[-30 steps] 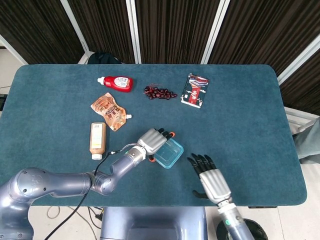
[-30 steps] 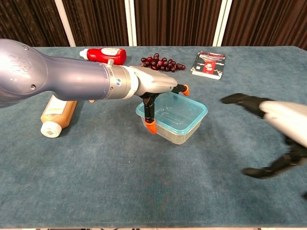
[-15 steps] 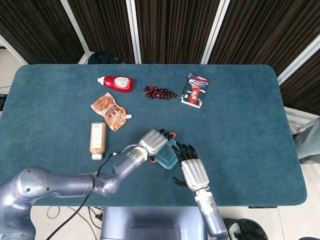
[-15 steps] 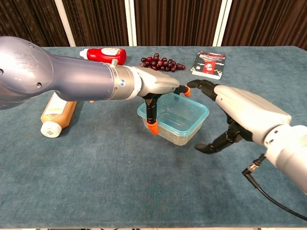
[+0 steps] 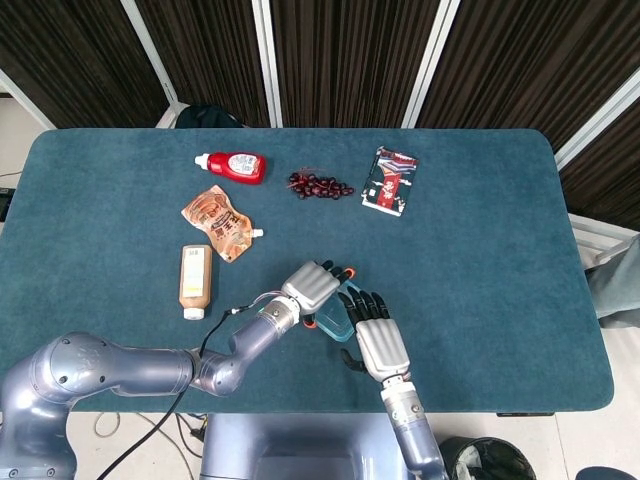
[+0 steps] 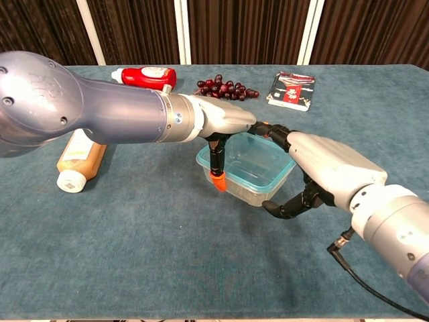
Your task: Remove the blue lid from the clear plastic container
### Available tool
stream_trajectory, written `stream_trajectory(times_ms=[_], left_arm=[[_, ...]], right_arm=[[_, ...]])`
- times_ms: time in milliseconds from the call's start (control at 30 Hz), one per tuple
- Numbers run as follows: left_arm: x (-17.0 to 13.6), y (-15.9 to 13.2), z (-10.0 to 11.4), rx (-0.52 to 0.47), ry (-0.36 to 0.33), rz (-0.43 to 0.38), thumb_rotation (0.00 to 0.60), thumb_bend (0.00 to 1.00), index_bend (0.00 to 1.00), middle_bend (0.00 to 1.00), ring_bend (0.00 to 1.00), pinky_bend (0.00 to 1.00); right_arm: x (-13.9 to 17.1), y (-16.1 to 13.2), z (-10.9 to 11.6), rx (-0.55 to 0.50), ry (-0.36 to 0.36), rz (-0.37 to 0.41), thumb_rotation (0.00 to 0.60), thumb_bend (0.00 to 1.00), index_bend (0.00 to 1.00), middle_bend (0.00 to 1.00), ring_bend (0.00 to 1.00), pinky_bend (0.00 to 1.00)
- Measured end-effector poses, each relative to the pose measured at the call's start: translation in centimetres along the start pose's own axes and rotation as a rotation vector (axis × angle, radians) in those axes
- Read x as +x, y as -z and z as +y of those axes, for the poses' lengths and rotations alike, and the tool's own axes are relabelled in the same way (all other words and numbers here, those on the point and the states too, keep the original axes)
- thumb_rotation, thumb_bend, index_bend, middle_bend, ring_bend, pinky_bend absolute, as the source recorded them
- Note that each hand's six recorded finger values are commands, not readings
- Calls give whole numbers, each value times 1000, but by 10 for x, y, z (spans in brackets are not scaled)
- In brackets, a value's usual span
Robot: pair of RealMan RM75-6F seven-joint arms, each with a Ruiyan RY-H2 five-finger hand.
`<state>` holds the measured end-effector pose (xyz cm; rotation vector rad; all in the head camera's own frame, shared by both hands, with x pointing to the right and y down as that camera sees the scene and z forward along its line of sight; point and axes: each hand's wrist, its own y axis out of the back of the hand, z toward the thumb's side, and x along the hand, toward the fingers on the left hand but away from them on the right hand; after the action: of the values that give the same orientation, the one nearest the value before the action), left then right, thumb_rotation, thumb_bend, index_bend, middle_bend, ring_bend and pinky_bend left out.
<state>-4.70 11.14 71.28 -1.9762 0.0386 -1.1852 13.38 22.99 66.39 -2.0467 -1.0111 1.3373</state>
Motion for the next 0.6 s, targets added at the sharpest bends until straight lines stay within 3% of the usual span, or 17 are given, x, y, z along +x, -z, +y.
stream_trajectory(times_ms=[600], left_arm=[[0,-2,-5,6,17,-3,600,16,0,276,291,387]], right_arm=[[-7,0,0,-28,30,-17,600,392,0,0,0,0]])
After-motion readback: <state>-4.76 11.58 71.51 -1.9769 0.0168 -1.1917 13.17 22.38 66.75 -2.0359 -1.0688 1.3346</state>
